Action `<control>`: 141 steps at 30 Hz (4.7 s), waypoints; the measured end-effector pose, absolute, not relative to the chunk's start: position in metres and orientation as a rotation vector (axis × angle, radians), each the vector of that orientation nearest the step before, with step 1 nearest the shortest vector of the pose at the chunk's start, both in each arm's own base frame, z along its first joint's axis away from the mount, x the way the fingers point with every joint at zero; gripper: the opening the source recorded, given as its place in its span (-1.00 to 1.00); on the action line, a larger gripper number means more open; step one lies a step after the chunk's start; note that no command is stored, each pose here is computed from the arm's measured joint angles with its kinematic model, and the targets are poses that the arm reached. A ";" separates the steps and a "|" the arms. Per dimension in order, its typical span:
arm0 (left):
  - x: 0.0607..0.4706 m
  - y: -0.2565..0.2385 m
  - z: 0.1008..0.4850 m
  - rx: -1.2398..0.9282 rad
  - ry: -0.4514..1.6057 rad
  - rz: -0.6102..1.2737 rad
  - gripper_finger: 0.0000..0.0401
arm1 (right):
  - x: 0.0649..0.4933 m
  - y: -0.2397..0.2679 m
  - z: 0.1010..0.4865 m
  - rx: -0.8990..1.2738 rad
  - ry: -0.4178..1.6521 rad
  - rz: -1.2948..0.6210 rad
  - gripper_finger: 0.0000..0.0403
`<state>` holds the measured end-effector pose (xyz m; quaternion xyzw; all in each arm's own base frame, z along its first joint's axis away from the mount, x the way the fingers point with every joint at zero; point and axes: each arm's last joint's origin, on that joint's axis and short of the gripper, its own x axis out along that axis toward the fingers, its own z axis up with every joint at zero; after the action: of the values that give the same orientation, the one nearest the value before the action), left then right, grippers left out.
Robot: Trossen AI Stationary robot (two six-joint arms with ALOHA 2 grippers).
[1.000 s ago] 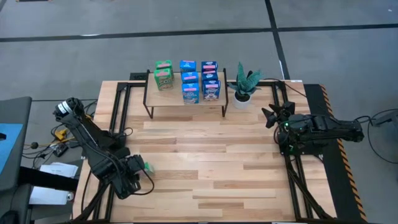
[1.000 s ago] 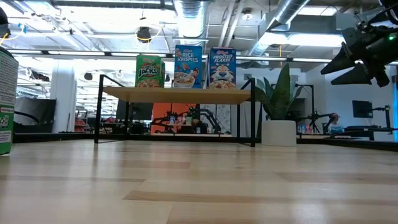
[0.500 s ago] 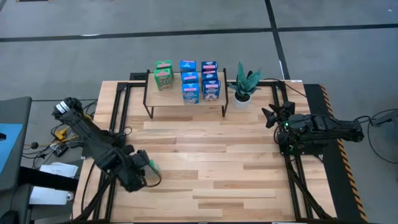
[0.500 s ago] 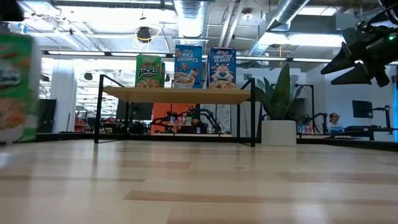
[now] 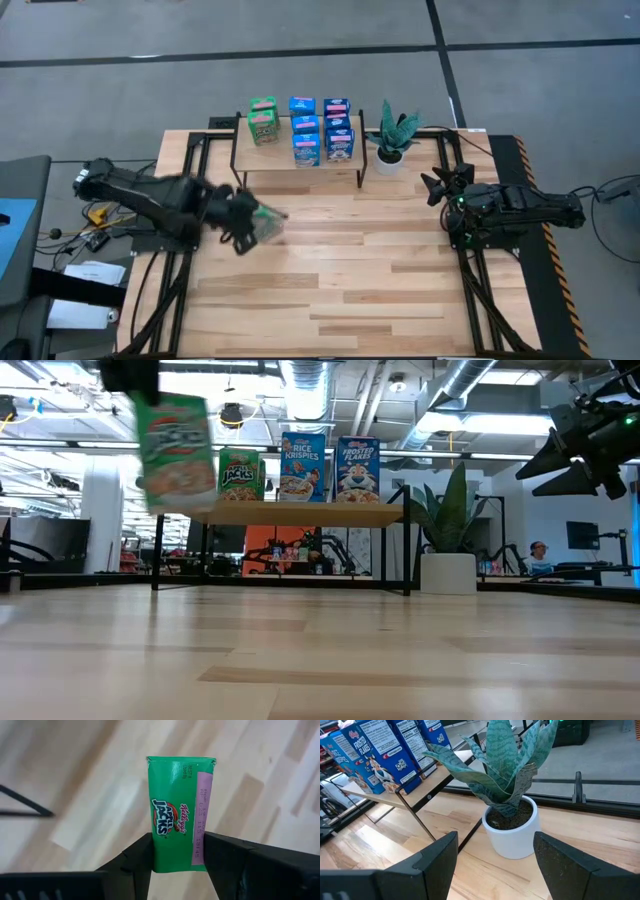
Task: Stack cereal on shelf
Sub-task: Put the green cereal box on the shelf aligned with the other green cereal boxes, then return to Home Position
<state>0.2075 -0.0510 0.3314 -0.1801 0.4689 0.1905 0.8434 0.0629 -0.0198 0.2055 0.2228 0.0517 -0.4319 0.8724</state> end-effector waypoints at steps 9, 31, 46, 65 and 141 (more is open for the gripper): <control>0.214 0.013 0.377 -0.259 0.882 0.437 -0.29 | 0.063 -0.020 0.205 0.466 0.108 -0.902 0.42; 0.187 0.092 0.420 -0.025 0.954 0.547 -0.29 | 0.063 -0.020 0.205 0.467 0.109 -0.900 0.42; 0.224 0.119 0.390 0.202 1.152 0.319 -0.29 | 0.063 -0.020 0.205 0.467 0.110 -0.899 0.42; 0.221 0.127 0.413 0.292 1.144 0.371 -0.29 | 0.063 -0.020 0.205 0.467 0.110 -0.900 0.42; 0.227 0.152 0.415 0.333 1.235 0.464 0.39 | 0.063 -0.020 0.205 0.466 0.108 -0.902 0.42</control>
<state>0.2266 0.1524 0.4150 0.1537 0.5708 0.2145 0.7775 0.0629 -0.0198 0.2055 0.2230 0.0518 -0.4318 0.8724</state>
